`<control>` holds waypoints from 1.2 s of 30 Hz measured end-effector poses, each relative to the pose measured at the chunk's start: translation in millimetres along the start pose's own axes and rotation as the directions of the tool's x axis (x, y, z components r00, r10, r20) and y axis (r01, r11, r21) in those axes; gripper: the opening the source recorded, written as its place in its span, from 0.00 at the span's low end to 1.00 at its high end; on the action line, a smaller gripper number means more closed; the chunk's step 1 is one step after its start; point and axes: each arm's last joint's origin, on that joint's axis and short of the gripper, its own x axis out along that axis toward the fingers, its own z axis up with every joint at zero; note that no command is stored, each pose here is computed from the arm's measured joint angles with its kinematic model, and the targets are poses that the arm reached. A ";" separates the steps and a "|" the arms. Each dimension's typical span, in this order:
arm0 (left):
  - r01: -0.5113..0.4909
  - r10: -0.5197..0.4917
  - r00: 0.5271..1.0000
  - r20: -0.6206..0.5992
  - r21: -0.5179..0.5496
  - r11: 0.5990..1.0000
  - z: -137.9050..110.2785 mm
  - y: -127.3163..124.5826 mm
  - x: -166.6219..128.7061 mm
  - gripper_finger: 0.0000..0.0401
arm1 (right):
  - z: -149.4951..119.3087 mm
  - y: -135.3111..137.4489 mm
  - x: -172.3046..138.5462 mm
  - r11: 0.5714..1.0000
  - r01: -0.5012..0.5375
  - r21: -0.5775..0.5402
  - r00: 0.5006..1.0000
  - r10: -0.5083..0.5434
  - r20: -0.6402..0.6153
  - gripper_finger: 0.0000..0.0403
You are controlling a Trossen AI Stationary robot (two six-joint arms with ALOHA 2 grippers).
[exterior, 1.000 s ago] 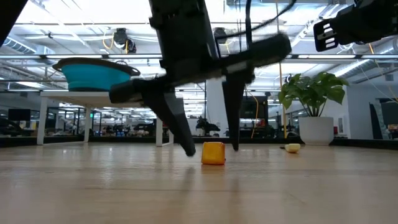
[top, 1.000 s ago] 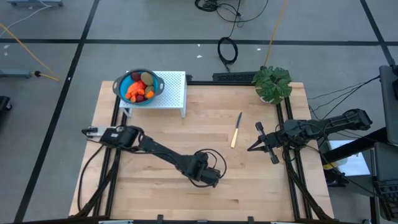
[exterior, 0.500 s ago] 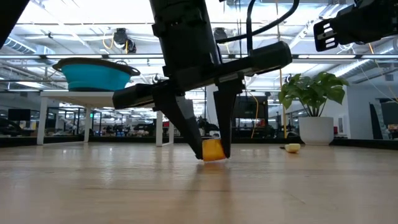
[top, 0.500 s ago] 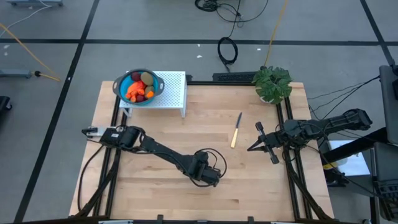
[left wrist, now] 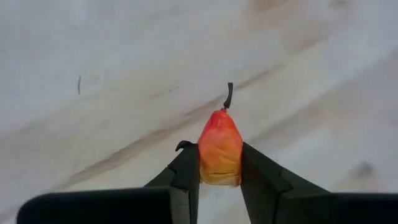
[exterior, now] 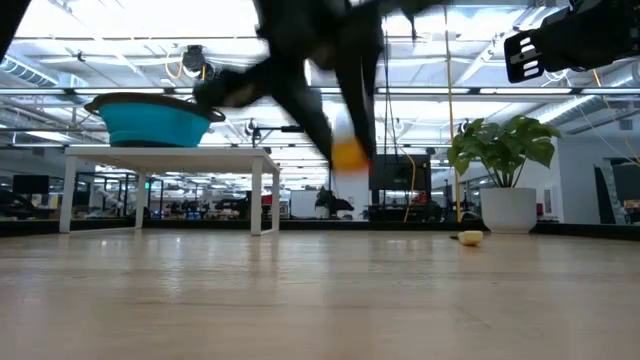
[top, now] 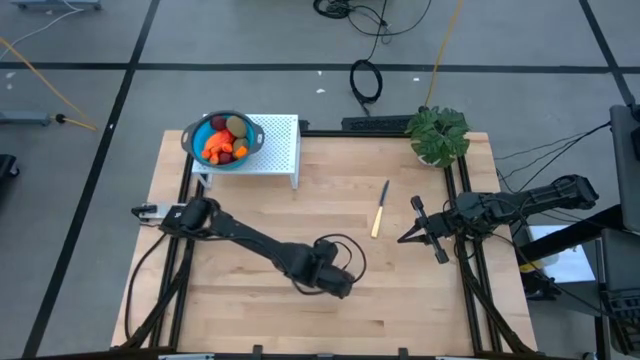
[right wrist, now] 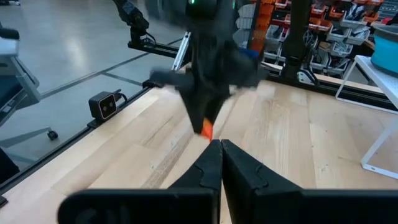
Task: Pick & Place Fruit
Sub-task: Put the orange peach into the blue strainer bowl on the shelf
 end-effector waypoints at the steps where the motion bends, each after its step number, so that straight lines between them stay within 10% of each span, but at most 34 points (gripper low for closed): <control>1: 0.022 -0.022 1.000 0.020 0.028 0.999 -0.1 -1.3 -10.3 0.21 | 0.0 0.0 -0.1 1.000 0.000 0.000 1.000 0.000 0.000 0.00; 8: 0.132 -0.219 0.933 0.286 0.295 0.946 -6.7 -7.0 -93.5 0.21 | 0.1 0.0 -0.1 1.000 0.000 -0.006 1.000 0.000 0.001 0.00; 18: 0.039 -0.453 0.604 0.656 0.543 0.839 -30.6 -17.6 -186.3 0.21 | 1.1 0.6 -0.1 0.998 -0.021 -0.061 1.000 0.022 0.012 0.00; 28: -0.137 -0.113 0.279 0.954 0.156 0.978 -17.5 -4.8 -222.1 0.21 | 1.0 0.6 0.0 0.998 -0.021 -0.057 1.000 0.022 0.011 0.00; 36: -0.284 0.038 0.229 0.973 0.030 0.959 47.1 12.0 -244.6 0.21 | 1.0 0.6 -0.1 0.998 -0.020 -0.054 1.000 0.020 0.011 0.00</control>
